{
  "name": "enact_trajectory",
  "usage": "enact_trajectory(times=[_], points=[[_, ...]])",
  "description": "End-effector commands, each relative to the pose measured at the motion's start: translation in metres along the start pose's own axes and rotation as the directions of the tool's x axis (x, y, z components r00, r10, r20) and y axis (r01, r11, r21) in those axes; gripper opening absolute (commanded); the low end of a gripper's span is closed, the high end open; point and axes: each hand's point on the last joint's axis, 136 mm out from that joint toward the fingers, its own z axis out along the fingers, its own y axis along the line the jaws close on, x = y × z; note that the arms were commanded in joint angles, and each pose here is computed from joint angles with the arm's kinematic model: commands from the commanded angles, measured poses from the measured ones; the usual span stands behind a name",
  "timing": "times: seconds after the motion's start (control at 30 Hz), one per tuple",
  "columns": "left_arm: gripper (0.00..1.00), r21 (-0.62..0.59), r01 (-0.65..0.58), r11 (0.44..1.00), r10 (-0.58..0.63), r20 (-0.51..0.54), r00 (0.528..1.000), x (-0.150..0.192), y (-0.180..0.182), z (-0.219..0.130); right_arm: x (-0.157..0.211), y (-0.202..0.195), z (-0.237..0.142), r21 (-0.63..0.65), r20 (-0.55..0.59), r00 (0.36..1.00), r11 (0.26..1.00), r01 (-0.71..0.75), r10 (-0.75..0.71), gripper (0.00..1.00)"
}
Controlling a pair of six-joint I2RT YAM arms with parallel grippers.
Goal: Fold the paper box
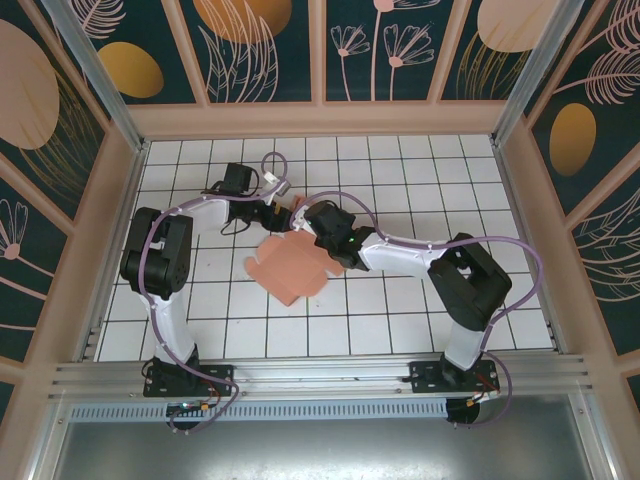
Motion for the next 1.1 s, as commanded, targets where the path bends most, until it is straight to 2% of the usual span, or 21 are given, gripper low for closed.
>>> enact_trajectory(times=[0.0,0.13,0.27,0.43,0.47,0.67,0.83,0.93,1.07], points=[[0.72,-0.033,-0.04,0.999,0.042,0.073,0.996,-0.019,-0.002,-0.015,-0.003,-0.024,-0.003,0.089,-0.01,1.0,0.996,-0.023,0.024,0.0],[0.8,-0.056,-0.066,0.996,0.073,0.141,0.987,-0.032,-0.008,-0.026,-0.006,-0.031,-0.009,0.101,0.011,1.0,0.995,-0.027,0.026,0.0],[0.82,-0.09,-0.084,0.992,0.103,0.226,0.969,-0.046,-0.011,-0.044,-0.005,-0.03,-0.011,0.089,0.017,1.0,0.996,-0.012,0.011,0.0],[0.88,-0.177,-0.01,0.984,0.076,0.368,0.927,-0.06,0.009,-0.078,-0.002,-0.031,-0.014,0.096,0.034,0.999,0.995,-0.005,0.001,0.0],[0.88,-0.205,-0.01,0.979,0.095,0.409,0.908,-0.072,0.008,-0.093,-0.003,-0.031,-0.015,0.098,0.045,0.999,0.995,-0.007,0.002,0.0],[0.82,-0.205,0.06,0.977,0.02,0.367,0.93,-0.05,0.027,-0.083,0.001,-0.043,-0.019,0.157,0.059,0.998,0.987,0.022,-0.032,0.0],[0.75,-0.234,0.094,0.968,-0.012,0.33,0.944,-0.047,0.045,-0.073,0.006,-0.049,-0.02,0.225,0.043,0.994,0.97,0.087,-0.099,0.0],[0.69,-0.221,0.104,0.97,-0.036,0.291,0.956,-0.041,0.051,-0.064,0.012,-0.048,-0.017,0.265,0.014,0.987,0.952,0.151,-0.161,0.0],[0.66,-0.211,0.091,0.973,-0.033,0.263,0.964,-0.038,0.052,-0.058,0.012,-0.048,-0.018,0.307,0.007,0.978,0.931,0.196,-0.208,0.0]])
